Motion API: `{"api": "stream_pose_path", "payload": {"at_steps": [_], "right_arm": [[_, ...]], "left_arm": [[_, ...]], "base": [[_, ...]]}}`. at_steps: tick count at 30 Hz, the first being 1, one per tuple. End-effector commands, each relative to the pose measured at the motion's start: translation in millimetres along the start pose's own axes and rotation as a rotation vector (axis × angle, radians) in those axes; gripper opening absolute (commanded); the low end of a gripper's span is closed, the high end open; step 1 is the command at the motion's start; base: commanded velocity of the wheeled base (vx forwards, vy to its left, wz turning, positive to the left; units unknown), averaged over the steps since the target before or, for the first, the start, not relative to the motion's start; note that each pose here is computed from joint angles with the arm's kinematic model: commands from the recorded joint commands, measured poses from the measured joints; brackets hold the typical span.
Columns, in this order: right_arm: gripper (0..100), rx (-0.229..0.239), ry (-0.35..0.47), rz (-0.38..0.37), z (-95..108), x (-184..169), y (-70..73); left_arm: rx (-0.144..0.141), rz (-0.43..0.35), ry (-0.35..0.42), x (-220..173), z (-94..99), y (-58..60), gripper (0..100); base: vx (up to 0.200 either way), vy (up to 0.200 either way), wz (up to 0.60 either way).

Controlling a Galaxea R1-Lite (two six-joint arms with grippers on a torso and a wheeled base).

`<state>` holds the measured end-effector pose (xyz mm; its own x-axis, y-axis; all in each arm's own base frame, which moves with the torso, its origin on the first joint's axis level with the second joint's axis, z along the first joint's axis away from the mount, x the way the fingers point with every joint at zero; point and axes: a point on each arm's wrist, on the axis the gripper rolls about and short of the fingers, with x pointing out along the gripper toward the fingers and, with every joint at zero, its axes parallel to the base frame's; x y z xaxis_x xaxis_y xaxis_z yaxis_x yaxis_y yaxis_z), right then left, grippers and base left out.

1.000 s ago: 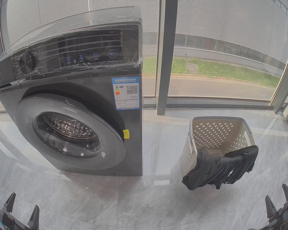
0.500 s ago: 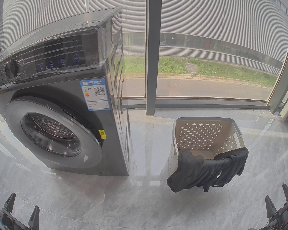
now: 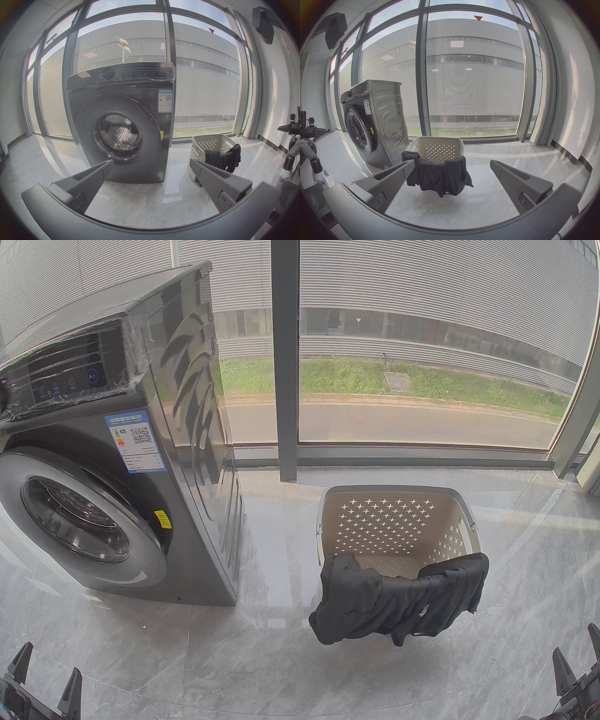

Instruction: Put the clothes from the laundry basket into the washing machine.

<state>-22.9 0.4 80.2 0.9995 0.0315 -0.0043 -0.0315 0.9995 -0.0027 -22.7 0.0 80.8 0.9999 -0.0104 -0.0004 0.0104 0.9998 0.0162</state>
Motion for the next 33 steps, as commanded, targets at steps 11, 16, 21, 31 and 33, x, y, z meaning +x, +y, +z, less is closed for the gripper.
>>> {"api": "stream_pose_path", "payload": {"at_steps": [11,16,21,31,33], "right_arm": [[100,0.000,0.000,0.001,-4.9,0.0,0.0],[100,0.000,0.002,0.001,-5.3,0.1,0.0],[100,0.000,0.000,0.001,-4.9,0.0,0.0],[100,0.000,0.000,0.001,-4.9,0.0,0.0],[100,0.000,0.000,0.001,-4.9,0.0,0.0]], "left_arm": [[0.002,0.000,-0.002,-0.2,-4.9,-0.1,100],[0.002,0.000,-0.002,-0.2,-4.9,-0.1,100],[0.002,0.000,-0.002,-0.2,-4.9,-0.1,100],[0.002,0.000,-0.002,-0.2,-4.9,-0.1,100],[0.002,0.000,-0.002,-0.2,-4.9,-0.1,100]], "base": [[0.000,-0.200,0.00],[0.000,-0.040,0.00],[0.000,0.000,0.00],[0.000,0.000,0.00],[0.000,0.000,0.00]]}}
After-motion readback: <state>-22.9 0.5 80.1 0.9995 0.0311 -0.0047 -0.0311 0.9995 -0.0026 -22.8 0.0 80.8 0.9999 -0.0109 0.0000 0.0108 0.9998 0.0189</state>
